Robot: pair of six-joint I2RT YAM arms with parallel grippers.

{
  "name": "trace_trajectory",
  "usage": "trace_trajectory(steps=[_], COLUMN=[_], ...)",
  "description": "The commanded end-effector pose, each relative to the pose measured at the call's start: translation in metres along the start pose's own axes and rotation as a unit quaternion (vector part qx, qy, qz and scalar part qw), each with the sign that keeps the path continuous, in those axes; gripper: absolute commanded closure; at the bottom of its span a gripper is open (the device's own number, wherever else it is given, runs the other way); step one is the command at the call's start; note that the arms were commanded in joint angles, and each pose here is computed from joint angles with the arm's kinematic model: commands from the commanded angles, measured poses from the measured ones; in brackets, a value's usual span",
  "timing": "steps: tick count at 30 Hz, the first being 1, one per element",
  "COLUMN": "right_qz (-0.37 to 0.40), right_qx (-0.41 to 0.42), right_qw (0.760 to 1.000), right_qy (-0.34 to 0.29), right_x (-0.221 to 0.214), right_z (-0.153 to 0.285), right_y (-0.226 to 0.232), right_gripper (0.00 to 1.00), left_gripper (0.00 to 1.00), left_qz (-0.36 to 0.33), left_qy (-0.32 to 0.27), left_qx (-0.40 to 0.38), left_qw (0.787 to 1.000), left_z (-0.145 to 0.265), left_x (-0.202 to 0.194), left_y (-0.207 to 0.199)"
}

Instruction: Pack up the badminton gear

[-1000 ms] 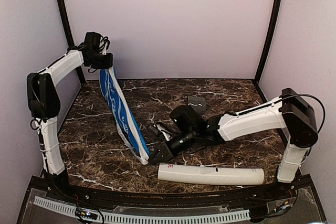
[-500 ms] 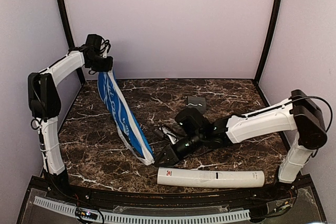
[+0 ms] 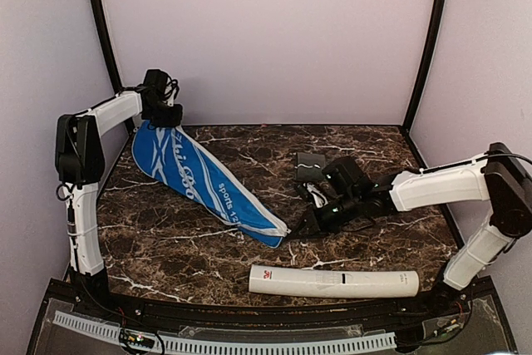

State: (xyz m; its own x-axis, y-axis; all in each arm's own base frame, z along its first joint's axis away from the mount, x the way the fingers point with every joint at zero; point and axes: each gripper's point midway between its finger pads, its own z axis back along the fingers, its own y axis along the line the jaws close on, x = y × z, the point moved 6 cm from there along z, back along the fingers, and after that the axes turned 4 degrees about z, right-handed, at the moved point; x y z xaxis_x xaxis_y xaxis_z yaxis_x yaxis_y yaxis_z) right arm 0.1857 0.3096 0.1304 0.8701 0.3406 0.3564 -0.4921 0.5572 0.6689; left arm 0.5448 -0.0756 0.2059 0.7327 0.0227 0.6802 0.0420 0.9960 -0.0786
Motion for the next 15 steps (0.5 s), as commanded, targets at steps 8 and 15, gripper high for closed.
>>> trace_trajectory(steps=[8, 15], right_qz=[-0.044, -0.027], right_qx=[-0.081, -0.1], right_qw=[0.996, 0.992], right_qy=[-0.019, -0.069], right_x=[-0.012, 0.004], right_z=[0.03, 0.051], right_y=[-0.058, -0.059], right_gripper=[1.0, 0.5], left_gripper=[0.83, 0.35], left_qz=[-0.013, -0.019], left_qy=[0.029, -0.015], left_qx=[-0.065, -0.101], left_qw=[0.997, 0.995], left_z=[-0.004, 0.017], left_x=[-0.029, -0.028], left_y=[-0.031, -0.051])
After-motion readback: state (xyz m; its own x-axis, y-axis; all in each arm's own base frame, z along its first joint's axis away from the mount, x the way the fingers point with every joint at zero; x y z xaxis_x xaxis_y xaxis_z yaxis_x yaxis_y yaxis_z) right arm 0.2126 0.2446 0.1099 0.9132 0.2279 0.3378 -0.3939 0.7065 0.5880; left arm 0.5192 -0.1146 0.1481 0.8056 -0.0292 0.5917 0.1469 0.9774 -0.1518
